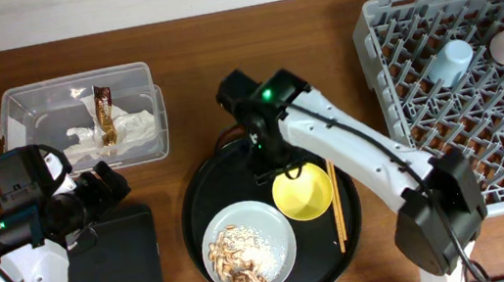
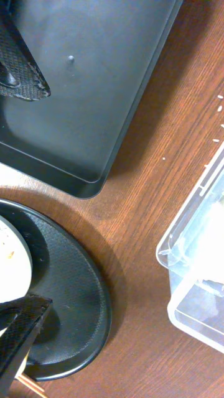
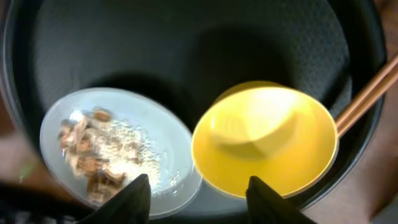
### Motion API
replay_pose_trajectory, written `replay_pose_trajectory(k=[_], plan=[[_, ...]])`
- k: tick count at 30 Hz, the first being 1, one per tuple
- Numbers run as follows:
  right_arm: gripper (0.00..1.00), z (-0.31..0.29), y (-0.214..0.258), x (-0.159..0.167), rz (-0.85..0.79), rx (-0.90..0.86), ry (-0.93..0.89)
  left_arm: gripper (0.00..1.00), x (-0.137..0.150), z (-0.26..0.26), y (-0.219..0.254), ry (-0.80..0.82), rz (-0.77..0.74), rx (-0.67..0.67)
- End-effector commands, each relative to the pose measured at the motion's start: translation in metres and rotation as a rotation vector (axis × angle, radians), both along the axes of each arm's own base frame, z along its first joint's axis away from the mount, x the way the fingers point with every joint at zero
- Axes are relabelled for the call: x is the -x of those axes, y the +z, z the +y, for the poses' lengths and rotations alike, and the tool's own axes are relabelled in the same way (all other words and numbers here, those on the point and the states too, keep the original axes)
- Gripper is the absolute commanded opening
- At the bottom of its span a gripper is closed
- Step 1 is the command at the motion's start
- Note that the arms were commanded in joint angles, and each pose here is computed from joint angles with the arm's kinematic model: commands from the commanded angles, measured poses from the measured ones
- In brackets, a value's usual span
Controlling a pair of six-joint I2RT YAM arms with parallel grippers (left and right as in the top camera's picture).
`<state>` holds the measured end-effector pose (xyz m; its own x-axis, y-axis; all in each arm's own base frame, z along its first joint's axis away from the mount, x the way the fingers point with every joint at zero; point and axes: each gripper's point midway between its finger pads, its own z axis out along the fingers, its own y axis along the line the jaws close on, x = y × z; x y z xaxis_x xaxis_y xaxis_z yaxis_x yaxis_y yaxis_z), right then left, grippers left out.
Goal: Sort waste into correct bins and load items into the dishwasher rack
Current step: 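Reach the right gripper to the tray and grasp the yellow bowl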
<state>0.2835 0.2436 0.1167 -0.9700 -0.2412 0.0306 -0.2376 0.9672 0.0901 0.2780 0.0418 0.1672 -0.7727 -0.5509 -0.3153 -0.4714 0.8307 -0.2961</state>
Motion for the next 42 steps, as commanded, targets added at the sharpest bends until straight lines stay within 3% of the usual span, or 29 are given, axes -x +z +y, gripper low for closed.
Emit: replay_pose_trajectory(k=[1,4,17,22,42], plan=[[0.47,-0.001,-0.019,0.001,-0.029,0.027,-0.126,0.99,-0.001,0.002,0.007,0.017,-0.021,-0.004],[0.39,0.0,-0.036,0.003,-0.028,0.027,-0.183,0.99,-0.001,0.002,0.007,0.017,-0.021,-0.004],[0.39,0.005,-0.077,0.019,-0.018,0.034,-0.297,0.99,-0.001,0.002,0.007,0.017,-0.021,-0.004],[0.24,0.012,-0.077,0.019,-0.034,0.017,-0.291,0.99,-0.001,0.002,0.007,0.017,-0.021,-0.004],[0.24,0.002,-0.08,0.009,-0.097,0.075,-0.324,1.0,-0.001,0.002,0.007,0.017,-0.021,-0.004]])
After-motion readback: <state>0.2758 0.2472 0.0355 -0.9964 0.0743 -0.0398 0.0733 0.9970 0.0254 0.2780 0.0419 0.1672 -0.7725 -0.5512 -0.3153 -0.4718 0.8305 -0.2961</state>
